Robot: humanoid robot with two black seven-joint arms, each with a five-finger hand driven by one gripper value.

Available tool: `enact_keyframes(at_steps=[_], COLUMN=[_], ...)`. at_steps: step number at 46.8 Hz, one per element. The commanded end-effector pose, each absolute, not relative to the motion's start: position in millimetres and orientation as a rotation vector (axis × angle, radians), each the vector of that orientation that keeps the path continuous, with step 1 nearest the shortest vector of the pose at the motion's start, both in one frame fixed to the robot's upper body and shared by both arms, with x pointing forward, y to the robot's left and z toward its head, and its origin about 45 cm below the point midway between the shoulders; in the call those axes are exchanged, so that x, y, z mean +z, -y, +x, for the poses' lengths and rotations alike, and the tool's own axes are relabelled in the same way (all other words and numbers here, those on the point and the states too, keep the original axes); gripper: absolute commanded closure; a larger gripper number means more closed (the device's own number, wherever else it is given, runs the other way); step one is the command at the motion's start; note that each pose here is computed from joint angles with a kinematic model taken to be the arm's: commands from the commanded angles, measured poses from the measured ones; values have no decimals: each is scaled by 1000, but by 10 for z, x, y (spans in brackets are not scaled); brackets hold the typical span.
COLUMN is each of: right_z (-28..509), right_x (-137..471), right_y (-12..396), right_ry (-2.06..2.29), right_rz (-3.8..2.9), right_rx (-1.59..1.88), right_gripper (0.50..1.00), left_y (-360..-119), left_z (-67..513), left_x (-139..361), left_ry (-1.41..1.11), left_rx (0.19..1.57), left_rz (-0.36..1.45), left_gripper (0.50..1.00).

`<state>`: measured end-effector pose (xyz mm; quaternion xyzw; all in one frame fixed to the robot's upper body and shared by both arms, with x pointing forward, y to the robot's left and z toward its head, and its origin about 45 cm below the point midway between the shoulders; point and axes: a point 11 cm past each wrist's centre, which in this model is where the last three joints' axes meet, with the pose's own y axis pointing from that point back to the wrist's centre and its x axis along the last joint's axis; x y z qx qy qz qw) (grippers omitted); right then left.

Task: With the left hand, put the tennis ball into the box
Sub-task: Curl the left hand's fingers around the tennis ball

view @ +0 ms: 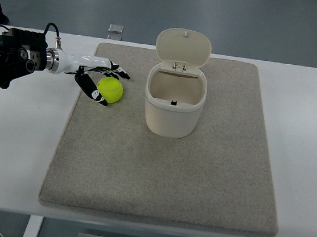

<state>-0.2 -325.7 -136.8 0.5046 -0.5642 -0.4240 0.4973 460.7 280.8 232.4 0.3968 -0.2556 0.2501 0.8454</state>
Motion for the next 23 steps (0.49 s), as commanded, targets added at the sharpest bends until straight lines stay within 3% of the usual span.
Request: enact_keyframes(at_steps=[1, 23], right_z=[-1, -1], right_x=[-1368, -1368], right_y=[3259, 3259], right_ry=[1366, 1366], right_rz=[1222, 1222], right_rx=[-1026, -1026], right_gripper=[562, 562], left_y=[-2814, -2829], left_z=[4606, 4614], left_x=[2318, 2315], left_ry=[546, 562], left_rx=[527, 535], left_rz=[842, 847], left_gripper=[579, 589])
